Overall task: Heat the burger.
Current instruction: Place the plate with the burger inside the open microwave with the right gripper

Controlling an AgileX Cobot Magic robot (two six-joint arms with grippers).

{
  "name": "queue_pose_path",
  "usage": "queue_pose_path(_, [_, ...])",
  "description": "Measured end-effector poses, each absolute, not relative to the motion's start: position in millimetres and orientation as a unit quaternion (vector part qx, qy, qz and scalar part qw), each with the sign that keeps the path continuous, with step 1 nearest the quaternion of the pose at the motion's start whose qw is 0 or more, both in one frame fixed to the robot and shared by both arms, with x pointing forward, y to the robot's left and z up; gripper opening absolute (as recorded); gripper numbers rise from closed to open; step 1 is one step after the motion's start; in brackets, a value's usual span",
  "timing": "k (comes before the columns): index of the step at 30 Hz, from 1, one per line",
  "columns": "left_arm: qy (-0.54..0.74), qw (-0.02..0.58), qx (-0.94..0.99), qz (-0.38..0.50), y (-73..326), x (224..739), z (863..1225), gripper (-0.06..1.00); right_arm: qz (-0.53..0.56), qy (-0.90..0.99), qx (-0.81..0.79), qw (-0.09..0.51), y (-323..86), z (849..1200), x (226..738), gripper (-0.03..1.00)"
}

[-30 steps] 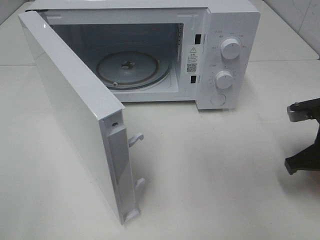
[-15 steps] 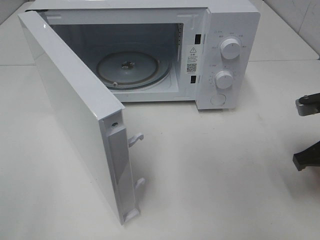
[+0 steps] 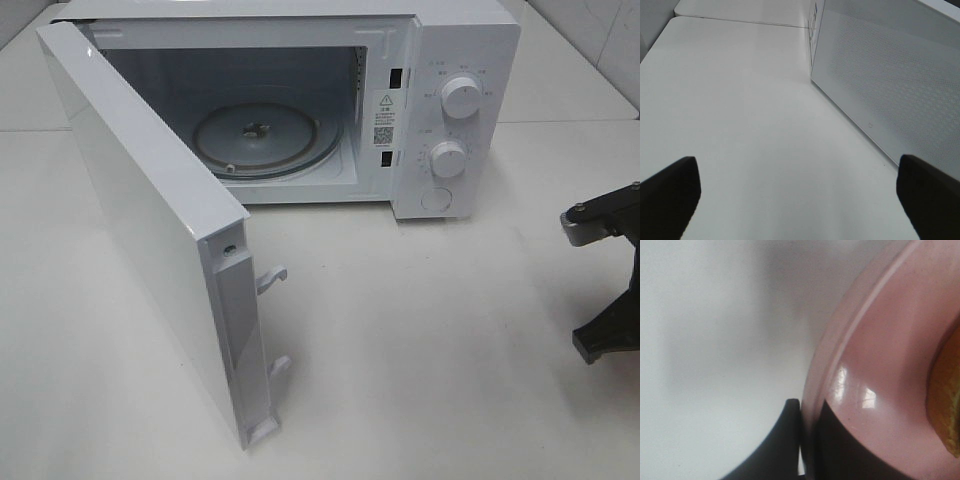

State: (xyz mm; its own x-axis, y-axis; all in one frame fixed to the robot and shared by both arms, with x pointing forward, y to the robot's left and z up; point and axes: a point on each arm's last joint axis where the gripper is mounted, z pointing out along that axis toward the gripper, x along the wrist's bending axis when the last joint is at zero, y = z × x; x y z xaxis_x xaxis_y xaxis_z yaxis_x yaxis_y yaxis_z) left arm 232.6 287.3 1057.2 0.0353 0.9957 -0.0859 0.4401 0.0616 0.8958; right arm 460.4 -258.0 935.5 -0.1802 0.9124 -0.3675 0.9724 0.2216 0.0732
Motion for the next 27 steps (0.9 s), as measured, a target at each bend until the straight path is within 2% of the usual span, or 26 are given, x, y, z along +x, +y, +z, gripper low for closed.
queue_pose_path(27, [0.605,0.406,0.594,0.342,287.3,232.6,1057.2,0.99,-0.090,0.826,0.528,0.176,-210.6,936.0,441.8,0.03])
